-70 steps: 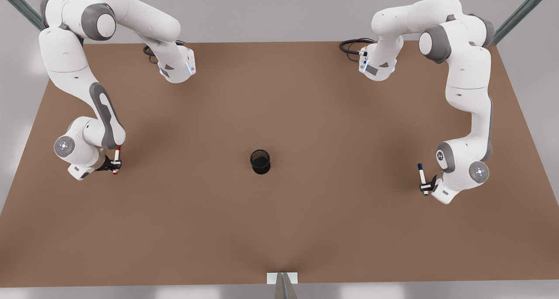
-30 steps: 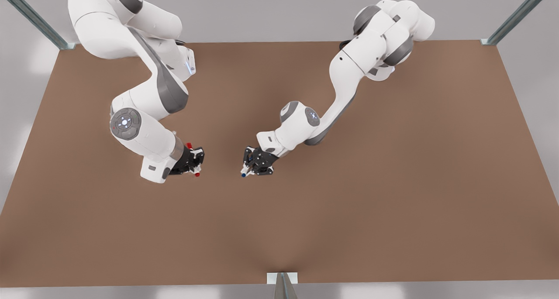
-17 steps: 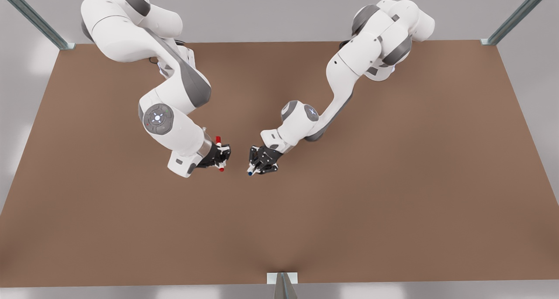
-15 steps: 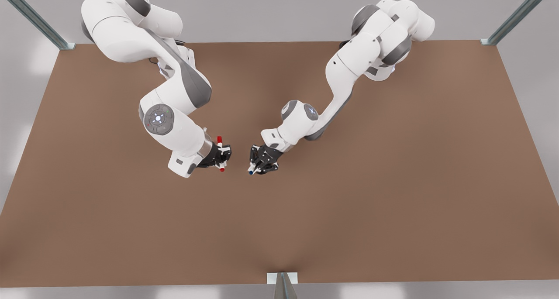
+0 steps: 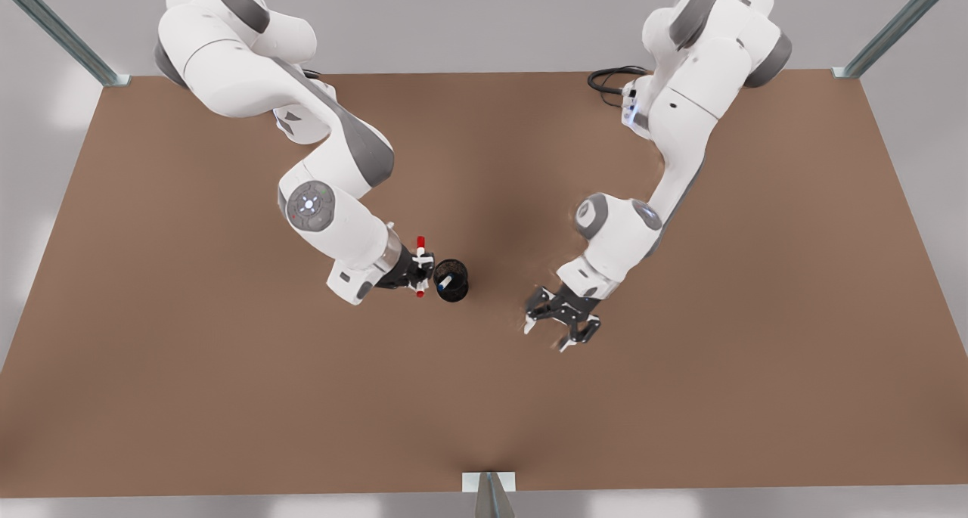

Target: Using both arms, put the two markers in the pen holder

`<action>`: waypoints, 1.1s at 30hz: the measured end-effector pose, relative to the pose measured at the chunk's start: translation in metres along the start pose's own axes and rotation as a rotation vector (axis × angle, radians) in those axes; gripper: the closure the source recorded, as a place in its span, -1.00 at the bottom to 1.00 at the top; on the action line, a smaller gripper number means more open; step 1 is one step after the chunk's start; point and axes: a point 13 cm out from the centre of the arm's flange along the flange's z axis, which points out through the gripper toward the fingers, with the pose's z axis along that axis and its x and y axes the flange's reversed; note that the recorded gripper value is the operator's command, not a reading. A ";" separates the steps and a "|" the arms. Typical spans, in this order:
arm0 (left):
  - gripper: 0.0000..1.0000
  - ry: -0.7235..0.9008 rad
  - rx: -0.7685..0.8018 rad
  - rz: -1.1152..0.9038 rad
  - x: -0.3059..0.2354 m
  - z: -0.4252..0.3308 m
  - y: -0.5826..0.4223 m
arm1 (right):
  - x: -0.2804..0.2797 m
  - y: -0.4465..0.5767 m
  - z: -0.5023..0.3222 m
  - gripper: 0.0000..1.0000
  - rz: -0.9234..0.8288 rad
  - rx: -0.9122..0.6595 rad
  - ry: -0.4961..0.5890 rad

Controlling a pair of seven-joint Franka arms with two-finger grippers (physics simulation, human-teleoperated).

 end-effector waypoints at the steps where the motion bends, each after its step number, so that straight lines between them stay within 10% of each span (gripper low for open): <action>1: -1.00 0.005 -0.028 -0.027 -0.039 -0.028 0.062 | 0.001 0.010 0.006 0.57 -0.003 -0.012 -0.003; 7: -1.00 0.346 -0.287 0.141 -0.101 -0.204 0.267 | -0.003 0.045 0.069 0.57 -0.045 -0.032 -0.095; 13: -1.00 0.586 -0.436 0.057 -0.060 -0.339 0.221 | -0.018 0.029 0.118 0.57 -0.136 0.012 -0.233; 30: -1.00 0.692 -0.421 -0.157 0.008 -0.338 0.190 | 0.043 -0.020 0.165 0.57 -0.267 -0.031 -0.370; 31: -1.00 0.693 -0.423 -0.163 0.008 -0.338 0.191 | 0.046 -0.021 0.167 0.53 -0.276 -0.036 -0.374; 33: -1.00 0.692 -0.427 -0.175 0.009 -0.337 0.191 | 0.048 -0.023 0.172 -0.21 -0.287 -0.049 -0.383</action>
